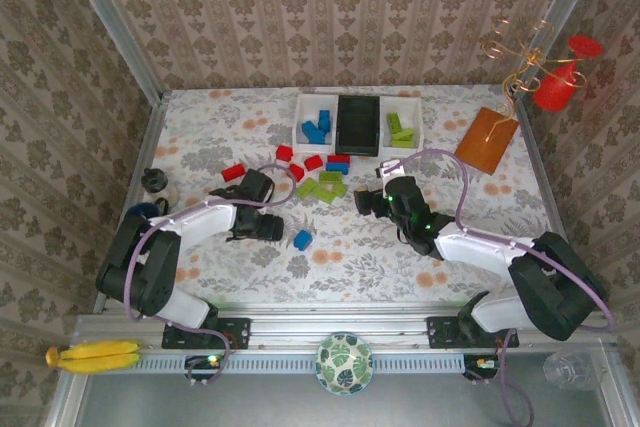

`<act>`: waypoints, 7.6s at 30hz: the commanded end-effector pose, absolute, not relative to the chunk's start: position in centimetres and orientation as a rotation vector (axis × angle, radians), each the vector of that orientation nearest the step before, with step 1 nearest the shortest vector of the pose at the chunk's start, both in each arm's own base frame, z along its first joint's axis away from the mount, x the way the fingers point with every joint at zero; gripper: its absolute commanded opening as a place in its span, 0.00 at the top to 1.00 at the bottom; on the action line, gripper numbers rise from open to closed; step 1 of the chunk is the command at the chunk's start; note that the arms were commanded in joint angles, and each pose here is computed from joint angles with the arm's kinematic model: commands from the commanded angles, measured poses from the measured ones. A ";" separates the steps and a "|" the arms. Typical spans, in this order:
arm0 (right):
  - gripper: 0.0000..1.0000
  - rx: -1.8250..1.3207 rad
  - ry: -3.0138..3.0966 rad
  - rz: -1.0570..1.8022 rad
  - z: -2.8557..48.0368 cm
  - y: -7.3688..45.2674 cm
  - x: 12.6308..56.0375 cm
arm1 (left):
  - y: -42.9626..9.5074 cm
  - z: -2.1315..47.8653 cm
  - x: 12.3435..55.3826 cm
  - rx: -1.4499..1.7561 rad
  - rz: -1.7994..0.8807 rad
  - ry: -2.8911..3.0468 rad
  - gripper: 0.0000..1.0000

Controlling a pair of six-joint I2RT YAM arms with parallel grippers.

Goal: Sort the legos into containers by color
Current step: Pick up the lego from the middle-left of the table, then place the lego in the container, then pick up the lego from the center of the table, then place the lego in the container.

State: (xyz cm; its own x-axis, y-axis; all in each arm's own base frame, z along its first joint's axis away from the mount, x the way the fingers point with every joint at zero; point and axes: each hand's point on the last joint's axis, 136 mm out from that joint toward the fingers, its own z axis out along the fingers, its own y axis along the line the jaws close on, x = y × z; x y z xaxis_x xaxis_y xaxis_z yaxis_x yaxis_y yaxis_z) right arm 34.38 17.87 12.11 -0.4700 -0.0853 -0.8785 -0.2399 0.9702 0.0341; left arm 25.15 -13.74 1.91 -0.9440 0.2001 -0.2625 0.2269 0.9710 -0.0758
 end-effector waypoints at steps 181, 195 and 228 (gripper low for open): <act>0.03 -0.179 2.012 0.247 14.3 17.7 34.4 | -22.2 3.9 43.1 0.548 -0.385 2.533 0.47; 0.02 -0.032 1.933 0.128 15.4 14.1 33.9 | -31.2 14.6 45.0 0.571 -0.551 2.172 0.56; 0.02 -0.111 1.939 0.177 15.7 15.6 33.9 | -22.7 17.4 45.6 0.410 -0.285 2.228 0.15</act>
